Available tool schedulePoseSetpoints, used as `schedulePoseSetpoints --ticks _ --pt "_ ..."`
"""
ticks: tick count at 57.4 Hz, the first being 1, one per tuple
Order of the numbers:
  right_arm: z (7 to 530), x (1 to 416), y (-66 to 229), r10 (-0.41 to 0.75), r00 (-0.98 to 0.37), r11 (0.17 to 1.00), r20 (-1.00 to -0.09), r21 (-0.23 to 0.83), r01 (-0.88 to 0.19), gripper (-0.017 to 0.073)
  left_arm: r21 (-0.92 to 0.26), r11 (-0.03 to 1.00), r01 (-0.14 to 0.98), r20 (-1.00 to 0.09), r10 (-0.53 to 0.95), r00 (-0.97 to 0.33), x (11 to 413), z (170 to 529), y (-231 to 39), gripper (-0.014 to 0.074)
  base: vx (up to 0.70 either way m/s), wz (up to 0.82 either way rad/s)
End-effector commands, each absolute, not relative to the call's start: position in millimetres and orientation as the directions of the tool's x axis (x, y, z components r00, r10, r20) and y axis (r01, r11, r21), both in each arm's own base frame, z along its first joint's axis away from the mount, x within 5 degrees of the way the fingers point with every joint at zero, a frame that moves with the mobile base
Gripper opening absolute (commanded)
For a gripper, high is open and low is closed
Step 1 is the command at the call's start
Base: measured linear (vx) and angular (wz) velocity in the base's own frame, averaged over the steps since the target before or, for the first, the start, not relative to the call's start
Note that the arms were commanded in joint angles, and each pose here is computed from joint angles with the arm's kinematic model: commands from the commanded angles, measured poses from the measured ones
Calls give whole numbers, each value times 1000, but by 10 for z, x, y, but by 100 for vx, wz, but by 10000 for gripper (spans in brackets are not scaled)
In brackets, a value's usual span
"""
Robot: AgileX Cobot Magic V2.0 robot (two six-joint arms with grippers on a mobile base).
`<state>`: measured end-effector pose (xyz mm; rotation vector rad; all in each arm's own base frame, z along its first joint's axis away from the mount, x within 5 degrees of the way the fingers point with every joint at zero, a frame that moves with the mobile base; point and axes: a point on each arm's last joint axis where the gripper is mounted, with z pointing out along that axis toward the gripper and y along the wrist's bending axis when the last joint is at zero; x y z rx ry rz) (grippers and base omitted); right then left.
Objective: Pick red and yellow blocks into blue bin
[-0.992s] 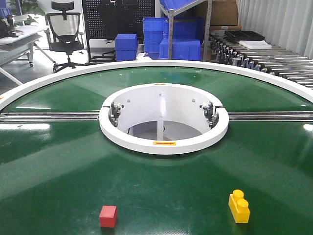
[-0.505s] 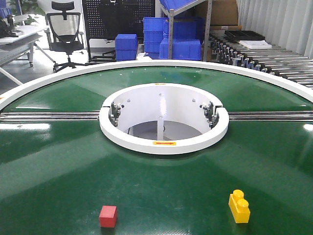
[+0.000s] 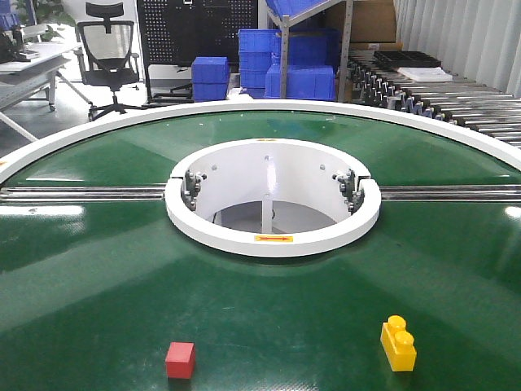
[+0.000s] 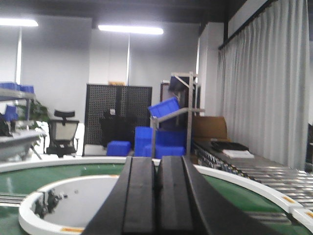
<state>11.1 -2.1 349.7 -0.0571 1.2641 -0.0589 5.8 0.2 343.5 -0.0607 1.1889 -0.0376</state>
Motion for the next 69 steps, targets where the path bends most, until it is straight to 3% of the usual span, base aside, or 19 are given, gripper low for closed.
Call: schedulePoseSetpoints --ticks 1,10,22,38,43,54,58,61,69 --pt "3757 139 -39 -122 254 993 -960 -115 43 -10 -64 998 1 -939 -60 339 -1 3770 0 -6 0 0" --pt "3792 400 -63 -120 -41 992 -992 -122 44 -10 12 999 -30 -999 13 40 215 3930 12 -6 0 0" --pt "3511 783 -71 -111 -388 991 -915 -132 27 -10 -43 999 -2 -950 -42 -310 617 3649 -16 -6 0 0" --pt "3324 1077 -67 -109 -571 990 -814 -139 9 25 -63 998 -2 -903 -58 -425 814 3416 -23 21 0 0" --pt "3280 1158 -59 -113 -602 990 -791 -139 -2 125 -64 998 -3 -878 -58 -476 846 3369 -24 112 0 0" --pt "3207 1400 44 -176 -628 984 -758 -141 -106 553 -63 998 -5 -871 -57 -488 881 3357 -22 475 0 0" --pt "3199 1539 109 -193 -645 981 -739 -131 -143 674 -63 998 -5 -870 -57 -490 881 3355 -23 568 0 0" --pt "3201 1664 155 -199 -663 980 -721 -123 -159 729 -63 998 -5 -870 -57 -490 881 3355 -23 614 0 0" --pt "3206 2109 236 -187 -718 981 -670 -93 -168 722 -63 998 -5 -870 -57 -490 881 3355 -23 651 0 0"
